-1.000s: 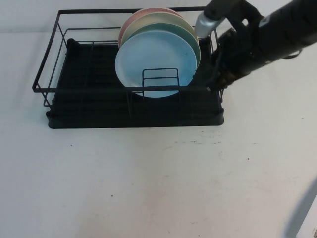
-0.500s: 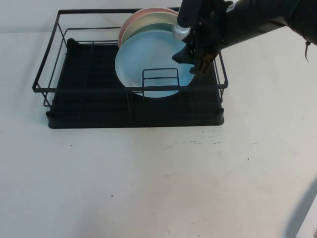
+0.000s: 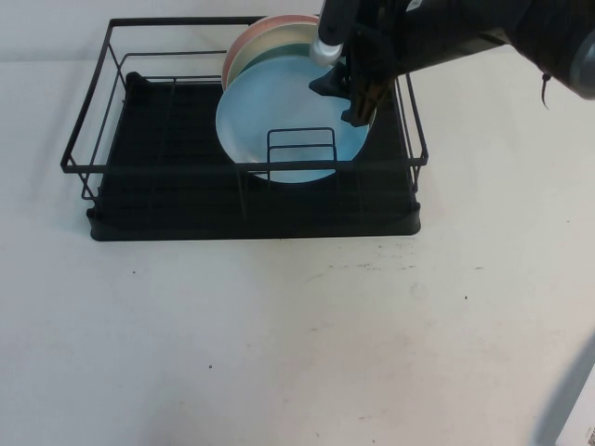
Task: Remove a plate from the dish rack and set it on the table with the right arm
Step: Grasp the plate from the shelf, then place the plate from the table
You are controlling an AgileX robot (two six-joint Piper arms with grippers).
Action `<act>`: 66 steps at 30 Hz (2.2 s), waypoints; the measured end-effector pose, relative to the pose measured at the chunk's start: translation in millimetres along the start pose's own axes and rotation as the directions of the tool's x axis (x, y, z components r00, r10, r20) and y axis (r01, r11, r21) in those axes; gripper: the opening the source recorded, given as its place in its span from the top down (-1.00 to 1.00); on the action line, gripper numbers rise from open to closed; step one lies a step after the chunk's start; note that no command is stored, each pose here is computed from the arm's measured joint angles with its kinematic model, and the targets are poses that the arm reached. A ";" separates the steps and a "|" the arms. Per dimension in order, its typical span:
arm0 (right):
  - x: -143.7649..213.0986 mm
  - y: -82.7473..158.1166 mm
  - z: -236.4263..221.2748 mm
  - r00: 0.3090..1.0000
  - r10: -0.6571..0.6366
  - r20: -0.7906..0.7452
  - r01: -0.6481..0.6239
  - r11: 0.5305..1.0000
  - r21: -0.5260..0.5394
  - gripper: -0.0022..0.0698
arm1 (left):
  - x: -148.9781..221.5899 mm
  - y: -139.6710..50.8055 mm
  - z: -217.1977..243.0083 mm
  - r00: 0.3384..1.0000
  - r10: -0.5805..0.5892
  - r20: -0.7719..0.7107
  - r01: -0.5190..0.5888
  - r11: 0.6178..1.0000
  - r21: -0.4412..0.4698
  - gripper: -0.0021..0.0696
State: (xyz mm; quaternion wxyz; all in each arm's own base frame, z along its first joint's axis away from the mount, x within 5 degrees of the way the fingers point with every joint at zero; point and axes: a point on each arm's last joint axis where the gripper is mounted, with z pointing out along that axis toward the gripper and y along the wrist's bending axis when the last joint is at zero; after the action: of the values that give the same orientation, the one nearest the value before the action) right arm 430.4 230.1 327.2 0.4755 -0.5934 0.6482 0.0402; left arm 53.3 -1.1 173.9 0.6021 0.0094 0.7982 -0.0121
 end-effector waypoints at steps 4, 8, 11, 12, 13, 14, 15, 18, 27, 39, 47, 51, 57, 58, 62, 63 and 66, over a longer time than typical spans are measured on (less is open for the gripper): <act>5.4 1.3 8.8 0.999 -0.034 -0.006 0.034 0.999 -0.003 -0.03 | 0.0 0.0 0.0 1.000 0.000 0.000 0.000 1.000 0.000 0.95; 9.0 0.5 16.2 0.999 -0.044 -0.007 0.044 0.999 0.010 -0.03 | 0.0 0.0 0.0 1.000 0.000 0.000 0.000 1.000 0.000 0.95; 11.1 -0.7 20.3 0.999 -0.047 -0.006 0.048 0.998 0.030 -0.03 | 0.0 0.0 0.0 1.000 0.000 0.000 0.000 1.000 0.000 0.95; 12.4 -1.6 21.1 0.999 -0.048 -0.007 0.048 0.998 0.038 -0.03 | 0.0 0.0 0.0 1.000 0.000 0.000 0.000 1.000 0.000 0.95; 12.9 -2.0 21.9 0.999 -0.049 -0.007 0.049 0.998 0.044 -0.03 | 0.0 0.0 0.0 1.000 0.000 0.000 0.000 1.000 0.000 0.95; 13.3 -2.6 22.8 0.999 -0.052 -0.006 0.053 0.997 0.052 -0.02 | 0.0 0.0 0.0 1.000 0.000 0.000 0.000 1.000 0.000 0.95; 14.3 -3.6 23.2 0.998 -0.056 -0.007 0.056 0.997 0.059 -0.02 | 0.0 0.0 0.0 1.000 0.000 0.000 0.000 1.000 0.000 0.95; 15.2 -4.0 25.1 0.998 -0.061 -0.007 0.061 0.996 0.069 -0.01 | 0.0 0.0 0.0 1.000 0.000 0.000 0.000 1.000 0.000 0.95; 26.3 0.2 39.0 0.999 -0.045 -0.021 0.046 0.998 0.048 -0.01 | 0.0 0.0 0.0 1.000 0.000 0.000 0.000 1.000 0.000 0.95; 32.4 3.2 47.1 1.000 -0.016 -0.019 0.017 0.999 0.032 0.17 | 0.0 0.0 0.0 1.000 0.000 0.000 0.000 1.000 0.000 0.95; 30.8 3.4 46.4 1.000 0.001 -0.006 -0.001 1.000 0.028 0.71 | 0.0 0.0 0.0 1.000 0.000 0.000 0.000 1.000 0.000 0.95; 26.9 2.7 42.5 1.000 0.018 0.008 -0.018 1.000 0.022 0.71 | 0.0 0.0 0.0 1.000 0.000 0.000 0.000 1.000 0.000 0.95; -0.5 -10.4 14.1 0.998 0.009 0.063 -0.012 0.999 0.036 0.71 | 0.0 0.0 0.0 1.000 0.000 0.000 0.000 1.000 0.000 0.95; -5.2 -12.2 8.6 0.997 0.006 0.072 -0.009 0.999 0.037 0.71 | 0.0 0.0 0.0 1.000 0.000 0.000 0.000 1.000 0.000 0.95; -23.8 -17.4 -17.0 0.994 0.006 0.105 -0.009 1.000 0.021 0.71 | 0.0 0.0 0.0 1.000 0.000 0.000 0.000 1.000 0.000 0.95; -28.9 -17.3 -24.4 0.994 0.012 0.113 -0.012 1.000 0.004 0.71 | 0.0 0.0 0.0 1.000 0.000 0.000 0.000 1.000 0.000 0.95; -40.0 -16.8 -43.6 0.992 0.042 0.121 -0.039 0.999 -0.027 0.71 | 0.0 0.0 0.0 1.000 0.000 0.000 0.000 1.000 0.000 0.95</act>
State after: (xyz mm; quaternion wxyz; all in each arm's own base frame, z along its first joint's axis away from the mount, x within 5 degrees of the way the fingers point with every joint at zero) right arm 412.9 227.6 386.1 0.5059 -0.5824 0.6294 0.0940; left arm 53.3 -1.1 173.9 0.6021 0.0094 0.7982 -0.0121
